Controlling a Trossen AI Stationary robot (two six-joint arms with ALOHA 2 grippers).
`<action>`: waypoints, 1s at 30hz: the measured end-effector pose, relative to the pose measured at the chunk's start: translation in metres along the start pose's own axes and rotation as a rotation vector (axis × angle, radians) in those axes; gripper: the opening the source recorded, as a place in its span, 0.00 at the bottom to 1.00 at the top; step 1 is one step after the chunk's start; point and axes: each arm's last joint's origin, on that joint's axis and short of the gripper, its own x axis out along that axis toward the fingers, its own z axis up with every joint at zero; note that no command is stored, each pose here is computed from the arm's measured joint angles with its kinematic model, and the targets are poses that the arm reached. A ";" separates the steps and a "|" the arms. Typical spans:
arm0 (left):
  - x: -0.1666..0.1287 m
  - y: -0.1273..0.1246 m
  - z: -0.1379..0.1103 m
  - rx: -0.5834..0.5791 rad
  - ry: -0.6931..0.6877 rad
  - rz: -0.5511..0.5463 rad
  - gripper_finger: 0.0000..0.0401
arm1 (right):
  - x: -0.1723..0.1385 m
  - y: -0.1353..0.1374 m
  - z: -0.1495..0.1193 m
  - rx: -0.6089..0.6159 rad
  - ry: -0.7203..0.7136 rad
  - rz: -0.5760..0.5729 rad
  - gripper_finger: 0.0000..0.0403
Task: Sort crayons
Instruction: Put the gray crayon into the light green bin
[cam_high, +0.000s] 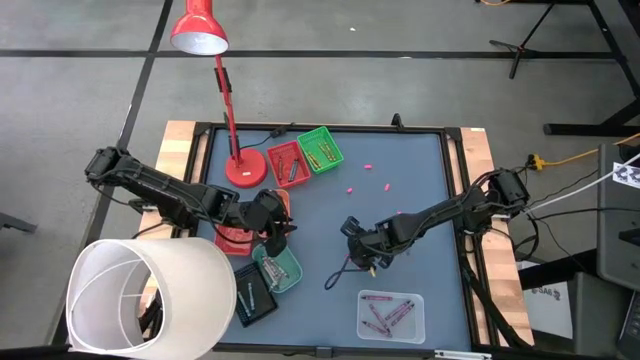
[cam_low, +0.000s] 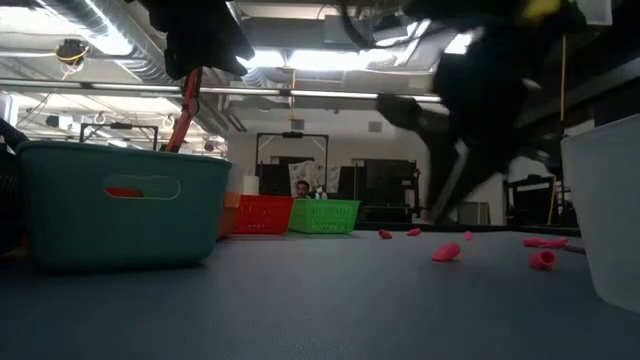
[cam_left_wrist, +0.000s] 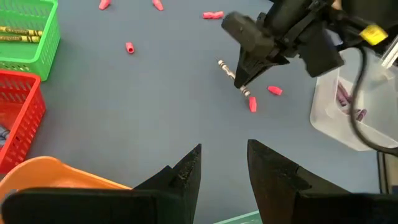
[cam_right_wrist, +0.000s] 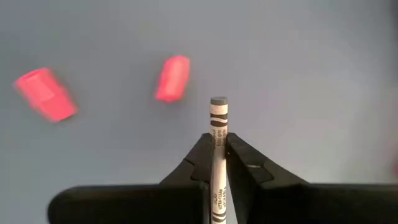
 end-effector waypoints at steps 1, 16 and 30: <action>0.000 0.000 0.000 0.011 0.001 0.000 0.28 | -0.003 -0.004 0.003 0.004 -0.003 -0.025 0.07; -0.002 -0.005 -0.004 0.525 0.007 -0.025 0.28 | -0.051 -0.061 0.053 0.200 -0.280 -0.329 0.07; -0.003 -0.010 -0.004 0.611 -0.023 -0.046 0.28 | -0.072 -0.082 0.072 0.398 -0.618 -0.488 0.07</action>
